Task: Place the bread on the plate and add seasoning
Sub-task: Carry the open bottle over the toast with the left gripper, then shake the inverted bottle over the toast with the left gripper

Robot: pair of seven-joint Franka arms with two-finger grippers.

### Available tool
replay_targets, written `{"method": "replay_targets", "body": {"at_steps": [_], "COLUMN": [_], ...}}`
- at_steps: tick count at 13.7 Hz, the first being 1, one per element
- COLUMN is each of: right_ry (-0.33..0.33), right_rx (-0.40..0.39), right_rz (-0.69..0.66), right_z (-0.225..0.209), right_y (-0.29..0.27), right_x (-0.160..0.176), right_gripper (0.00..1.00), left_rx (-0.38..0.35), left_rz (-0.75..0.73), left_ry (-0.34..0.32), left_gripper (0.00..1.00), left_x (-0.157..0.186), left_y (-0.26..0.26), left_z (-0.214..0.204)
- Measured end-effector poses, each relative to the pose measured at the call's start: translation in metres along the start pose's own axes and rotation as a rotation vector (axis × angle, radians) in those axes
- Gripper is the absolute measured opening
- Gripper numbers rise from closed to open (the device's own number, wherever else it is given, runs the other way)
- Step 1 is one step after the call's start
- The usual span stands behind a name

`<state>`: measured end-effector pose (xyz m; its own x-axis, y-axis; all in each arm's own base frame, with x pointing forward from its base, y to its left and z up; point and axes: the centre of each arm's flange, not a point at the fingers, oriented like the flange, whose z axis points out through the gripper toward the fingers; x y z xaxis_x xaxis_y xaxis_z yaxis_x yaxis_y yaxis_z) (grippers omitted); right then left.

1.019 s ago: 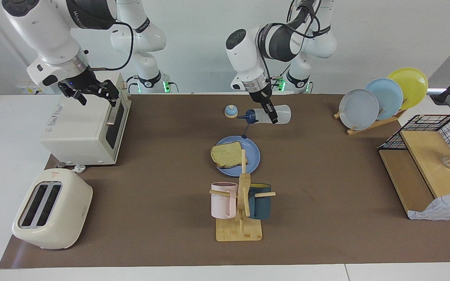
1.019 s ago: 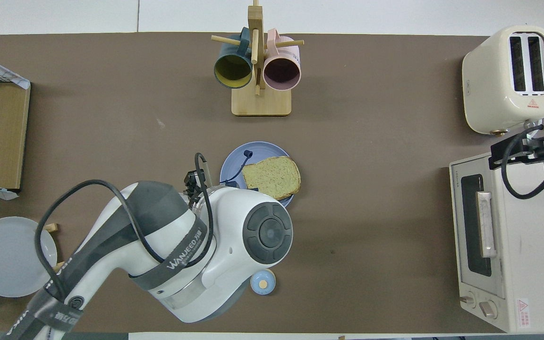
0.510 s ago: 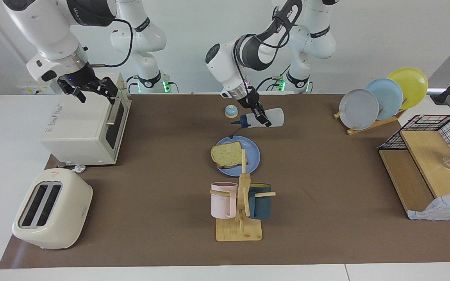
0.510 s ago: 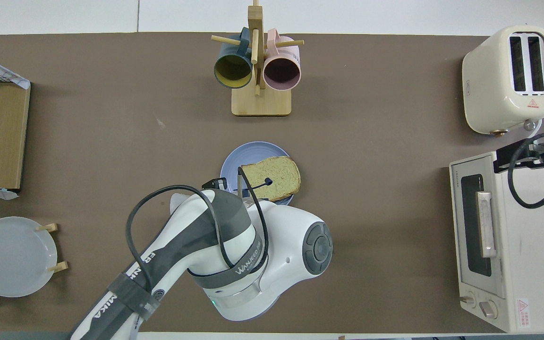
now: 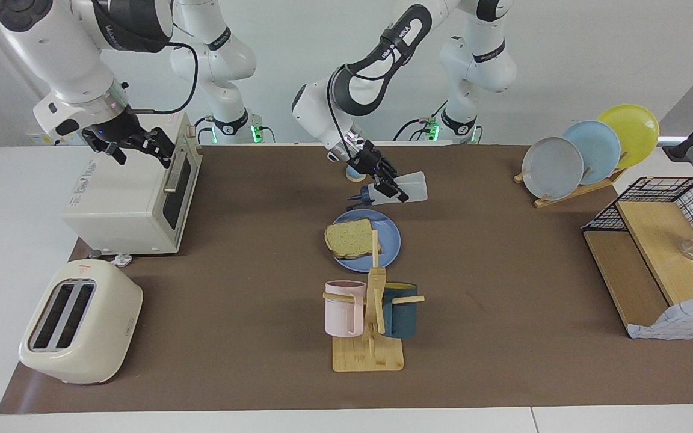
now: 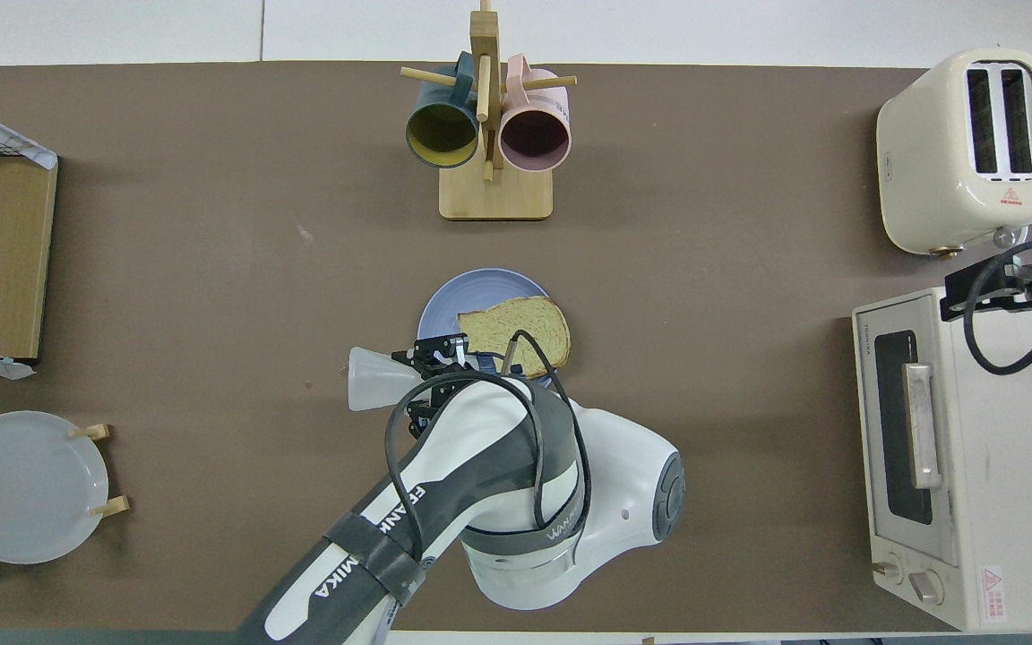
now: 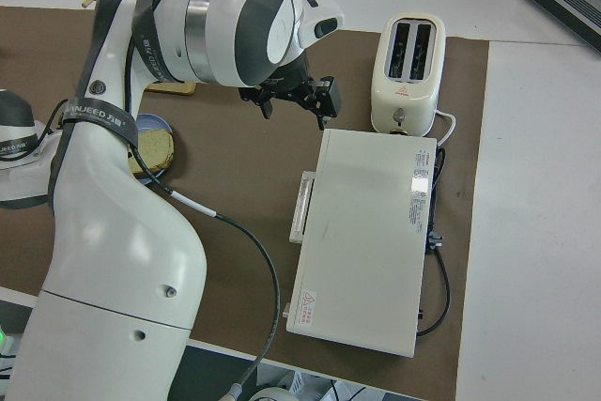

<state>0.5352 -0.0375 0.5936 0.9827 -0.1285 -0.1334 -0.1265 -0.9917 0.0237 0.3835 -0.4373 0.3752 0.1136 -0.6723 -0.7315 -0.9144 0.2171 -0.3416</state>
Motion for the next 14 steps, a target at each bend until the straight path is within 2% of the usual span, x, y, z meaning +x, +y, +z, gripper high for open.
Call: {"method": "replay_targets", "body": {"at_steps": [3,11,14], "right_ry": [0.021,0.055,0.056], "right_rx": [0.002,0.003,0.003], "right_rz": [-0.017,-0.077,-0.084], "right_z": [-0.002,-0.004,-0.004], "right_y": [0.005,0.011,0.011], "right_x": [0.002,0.007,0.007], "right_gripper": [1.0,1.0,1.0], "left_rx": [0.046,0.132,0.179], "left_rz": [0.027,0.033,0.059], "left_ry": [-0.047,-0.137,-0.209], "left_gripper": [0.45,0.45,0.45], "left_x": [0.012,0.01,0.022], "left_y": [0.005,-0.003,-0.003], "left_z": [0.003,0.011,0.027]}}
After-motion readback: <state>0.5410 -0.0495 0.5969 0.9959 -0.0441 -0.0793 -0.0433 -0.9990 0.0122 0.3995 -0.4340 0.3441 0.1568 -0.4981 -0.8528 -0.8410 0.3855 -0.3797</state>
